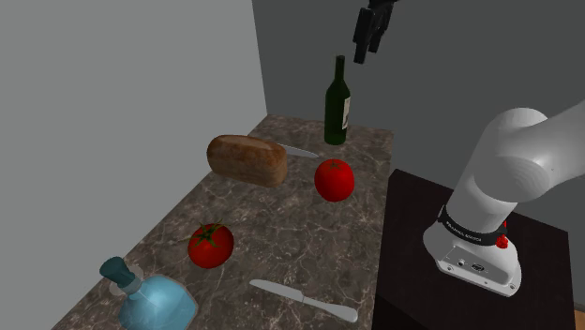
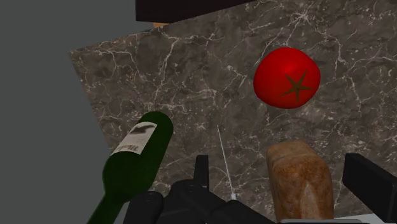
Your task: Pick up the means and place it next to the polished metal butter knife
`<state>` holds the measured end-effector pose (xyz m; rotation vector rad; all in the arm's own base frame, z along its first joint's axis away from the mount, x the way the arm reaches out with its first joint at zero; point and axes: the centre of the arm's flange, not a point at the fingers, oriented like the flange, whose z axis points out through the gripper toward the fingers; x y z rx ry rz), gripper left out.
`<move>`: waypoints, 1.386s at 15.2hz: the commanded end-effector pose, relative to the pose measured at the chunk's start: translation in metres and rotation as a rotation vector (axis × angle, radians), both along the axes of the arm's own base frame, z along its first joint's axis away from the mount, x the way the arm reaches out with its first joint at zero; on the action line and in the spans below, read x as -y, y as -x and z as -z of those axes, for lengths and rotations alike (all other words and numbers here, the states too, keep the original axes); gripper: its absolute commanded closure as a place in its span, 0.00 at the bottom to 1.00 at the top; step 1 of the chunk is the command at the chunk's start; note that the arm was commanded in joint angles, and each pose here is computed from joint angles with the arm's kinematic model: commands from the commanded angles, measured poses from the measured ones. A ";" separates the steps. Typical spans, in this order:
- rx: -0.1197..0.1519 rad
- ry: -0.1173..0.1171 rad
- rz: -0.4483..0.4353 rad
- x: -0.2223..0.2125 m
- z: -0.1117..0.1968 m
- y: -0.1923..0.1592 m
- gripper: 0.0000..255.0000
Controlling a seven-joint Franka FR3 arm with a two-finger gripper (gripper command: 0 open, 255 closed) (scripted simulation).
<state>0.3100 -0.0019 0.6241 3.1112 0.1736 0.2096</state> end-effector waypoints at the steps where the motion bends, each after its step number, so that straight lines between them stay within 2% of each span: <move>1: 0.000 0.000 0.000 0.000 0.000 0.000 0.00; 21: -0.069 -0.001 -0.119 -0.010 0.187 -0.195 0.00</move>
